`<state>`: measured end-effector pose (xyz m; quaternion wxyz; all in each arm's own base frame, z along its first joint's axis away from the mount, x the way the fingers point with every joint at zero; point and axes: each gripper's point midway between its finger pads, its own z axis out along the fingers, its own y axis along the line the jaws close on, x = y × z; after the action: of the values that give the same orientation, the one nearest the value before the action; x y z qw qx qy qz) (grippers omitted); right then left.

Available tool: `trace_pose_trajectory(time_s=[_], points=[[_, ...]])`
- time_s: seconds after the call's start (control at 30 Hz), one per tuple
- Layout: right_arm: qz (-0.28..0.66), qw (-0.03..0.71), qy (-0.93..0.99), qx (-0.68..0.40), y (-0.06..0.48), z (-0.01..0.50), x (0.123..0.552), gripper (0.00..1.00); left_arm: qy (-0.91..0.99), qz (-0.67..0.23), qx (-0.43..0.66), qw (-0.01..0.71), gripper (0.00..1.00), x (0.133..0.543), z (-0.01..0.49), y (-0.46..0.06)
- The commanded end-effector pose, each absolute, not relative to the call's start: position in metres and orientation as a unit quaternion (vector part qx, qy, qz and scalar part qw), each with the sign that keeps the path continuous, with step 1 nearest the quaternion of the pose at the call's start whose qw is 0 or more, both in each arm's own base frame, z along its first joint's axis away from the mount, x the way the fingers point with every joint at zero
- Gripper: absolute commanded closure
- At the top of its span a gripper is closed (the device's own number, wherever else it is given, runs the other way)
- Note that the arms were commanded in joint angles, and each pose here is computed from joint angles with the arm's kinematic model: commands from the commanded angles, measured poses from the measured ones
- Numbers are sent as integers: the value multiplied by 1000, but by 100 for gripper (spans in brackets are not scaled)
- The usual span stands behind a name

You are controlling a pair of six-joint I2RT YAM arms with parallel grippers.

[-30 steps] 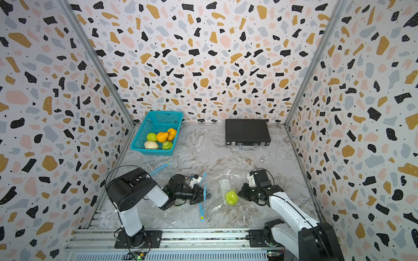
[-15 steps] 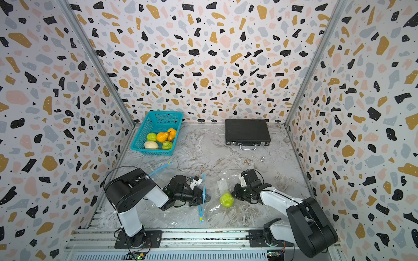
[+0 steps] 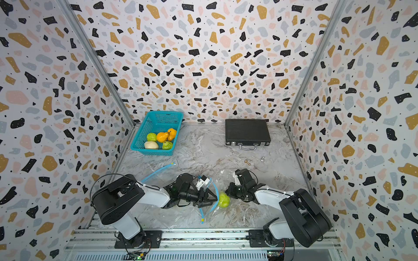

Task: Open the zip-top bag and take out the pear
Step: Pick up the pear from the zipper food storage bag.

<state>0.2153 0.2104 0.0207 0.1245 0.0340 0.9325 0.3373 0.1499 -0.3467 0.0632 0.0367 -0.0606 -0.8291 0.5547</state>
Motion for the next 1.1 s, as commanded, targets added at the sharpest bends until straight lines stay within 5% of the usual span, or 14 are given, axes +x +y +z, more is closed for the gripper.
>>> trace_pose_trajectory(time_s=[0.0, 0.27, 0.43, 0.57, 1.07], points=[[329, 118, 936, 44, 209, 15, 212, 100, -838, 541, -63, 47, 32, 143, 50, -343], [294, 143, 945, 22, 193, 41, 209, 99, -843, 536, -34, 17, 37, 146, 49, -331], [288, 190, 939, -17, 183, 90, 206, 67, -848, 528, -40, 8, 42, 146, 50, -328], [352, 173, 917, -78, 208, 125, 186, 56, -852, 522, -41, 2, 47, 146, 48, -325], [319, 119, 927, -158, 265, 98, 153, 53, -855, 517, -50, -2, 49, 147, 49, -324]])
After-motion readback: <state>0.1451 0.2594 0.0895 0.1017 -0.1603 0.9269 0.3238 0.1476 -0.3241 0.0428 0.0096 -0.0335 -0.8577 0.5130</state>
